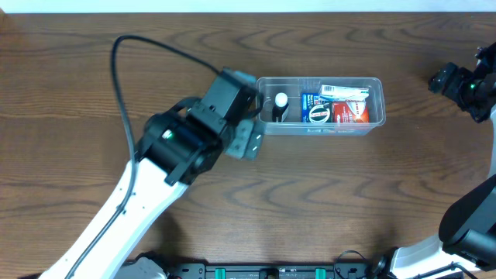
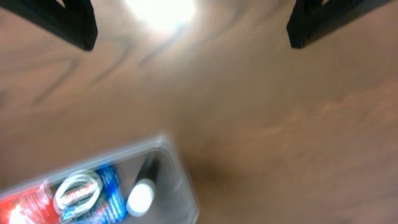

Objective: Pack container

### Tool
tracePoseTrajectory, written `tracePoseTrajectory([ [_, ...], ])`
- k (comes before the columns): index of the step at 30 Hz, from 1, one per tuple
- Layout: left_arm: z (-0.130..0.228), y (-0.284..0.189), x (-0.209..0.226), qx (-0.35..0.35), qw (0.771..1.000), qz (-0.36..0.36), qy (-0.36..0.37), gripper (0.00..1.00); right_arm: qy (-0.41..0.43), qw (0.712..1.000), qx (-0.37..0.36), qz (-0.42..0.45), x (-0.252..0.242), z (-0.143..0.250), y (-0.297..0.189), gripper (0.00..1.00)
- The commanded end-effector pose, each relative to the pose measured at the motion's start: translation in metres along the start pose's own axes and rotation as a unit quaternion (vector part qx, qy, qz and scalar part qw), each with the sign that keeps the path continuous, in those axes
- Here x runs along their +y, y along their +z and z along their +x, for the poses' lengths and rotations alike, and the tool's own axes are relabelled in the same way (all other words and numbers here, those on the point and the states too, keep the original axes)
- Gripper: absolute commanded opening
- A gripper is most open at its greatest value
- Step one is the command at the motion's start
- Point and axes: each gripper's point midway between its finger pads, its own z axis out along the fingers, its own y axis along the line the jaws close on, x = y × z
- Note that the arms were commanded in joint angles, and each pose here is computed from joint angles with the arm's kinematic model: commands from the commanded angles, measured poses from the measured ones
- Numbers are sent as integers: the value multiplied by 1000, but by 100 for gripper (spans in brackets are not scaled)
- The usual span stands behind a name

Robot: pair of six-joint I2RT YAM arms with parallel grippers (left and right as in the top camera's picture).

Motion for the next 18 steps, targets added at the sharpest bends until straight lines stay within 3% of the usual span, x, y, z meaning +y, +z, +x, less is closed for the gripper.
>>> tracePoseTrajectory([
  [1, 15, -22, 28, 2, 998, -59, 15, 99, 5, 1000, -7, -2, 1, -4, -5, 99],
  [9, 116, -60, 52, 184, 979, -76, 50, 98, 5, 1000, -7, -2, 1, -4, -5, 99],
  [12, 123, -61, 29, 199, 980, -15, 16, 98, 5, 1000, -7, -3, 1, -4, -5, 99],
  [16, 118, -58, 27, 187, 982, -9, 14, 98, 5, 1000, -7, -3, 1, -4, -5, 99],
  [18, 103, -55, 34, 143, 989, -28, 9, 98, 5, 1000, -7, -2, 1, -4, -5, 99],
])
